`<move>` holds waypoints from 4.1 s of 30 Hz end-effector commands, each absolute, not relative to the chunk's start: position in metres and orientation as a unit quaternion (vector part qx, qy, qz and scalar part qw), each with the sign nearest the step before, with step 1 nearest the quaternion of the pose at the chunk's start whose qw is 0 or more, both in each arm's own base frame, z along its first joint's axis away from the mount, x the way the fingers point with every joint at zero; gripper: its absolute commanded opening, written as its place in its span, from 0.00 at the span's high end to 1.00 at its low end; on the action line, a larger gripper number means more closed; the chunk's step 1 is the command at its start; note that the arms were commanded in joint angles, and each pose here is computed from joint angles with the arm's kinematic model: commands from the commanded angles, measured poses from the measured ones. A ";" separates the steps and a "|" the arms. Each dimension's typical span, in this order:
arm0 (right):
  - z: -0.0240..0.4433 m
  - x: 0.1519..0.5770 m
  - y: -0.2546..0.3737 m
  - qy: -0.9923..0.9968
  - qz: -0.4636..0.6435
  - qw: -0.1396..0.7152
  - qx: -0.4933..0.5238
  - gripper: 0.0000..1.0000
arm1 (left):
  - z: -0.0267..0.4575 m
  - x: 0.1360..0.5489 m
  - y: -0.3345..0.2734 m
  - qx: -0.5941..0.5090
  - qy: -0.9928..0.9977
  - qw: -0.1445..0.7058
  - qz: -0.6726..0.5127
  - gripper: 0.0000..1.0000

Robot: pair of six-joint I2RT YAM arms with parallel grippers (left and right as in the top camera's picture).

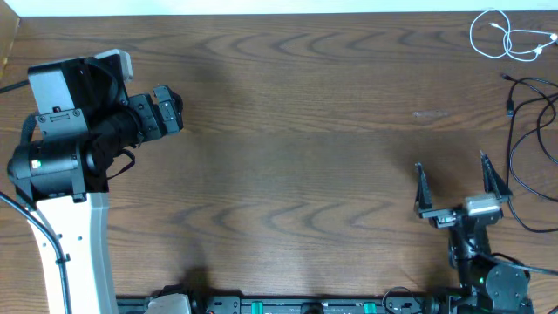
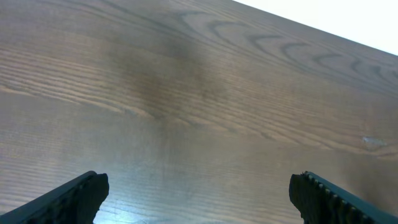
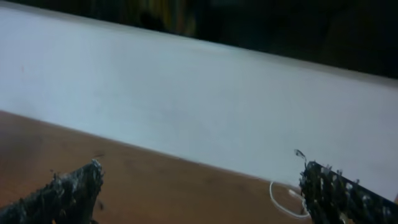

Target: Untangle cables

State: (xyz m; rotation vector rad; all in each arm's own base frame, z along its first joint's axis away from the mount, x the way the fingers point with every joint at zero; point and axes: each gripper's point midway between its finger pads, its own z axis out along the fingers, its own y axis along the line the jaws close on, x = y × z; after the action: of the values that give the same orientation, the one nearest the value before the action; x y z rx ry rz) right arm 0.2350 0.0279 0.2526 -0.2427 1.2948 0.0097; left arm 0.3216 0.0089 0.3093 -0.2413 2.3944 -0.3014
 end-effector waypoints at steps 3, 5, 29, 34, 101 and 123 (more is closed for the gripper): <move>0.240 0.235 0.033 0.595 0.010 0.795 -0.117 0.01 | 0.312 0.323 0.007 -0.085 0.924 0.354 -0.119 0.02; 0.240 0.235 0.033 0.596 0.010 0.795 -0.113 0.01 | 0.312 0.323 0.007 -0.085 0.924 0.354 -0.119 0.02; 0.159 0.245 0.027 0.724 0.011 0.683 -0.094 0.01 | 0.312 0.323 0.007 -0.085 0.924 0.354 -0.119 0.02; 0.159 0.245 0.027 0.724 0.011 0.683 -0.094 0.01 | 0.312 0.323 0.007 -0.085 0.924 0.354 -0.119 0.02; 0.159 0.245 0.027 0.724 0.011 0.683 -0.094 0.01 | 0.236 0.238 -0.006 -0.019 0.678 0.733 -0.053 0.02; 0.159 0.245 0.027 0.724 0.011 0.683 -0.094 0.01 | 0.139 0.244 -0.001 -0.022 0.757 0.653 -0.029 0.02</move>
State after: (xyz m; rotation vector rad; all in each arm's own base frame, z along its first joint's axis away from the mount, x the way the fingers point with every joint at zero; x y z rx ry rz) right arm 0.2449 0.0264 0.1588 -0.2062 1.6251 0.0250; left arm 0.2456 0.0002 0.1519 -0.0522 1.6700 -0.0618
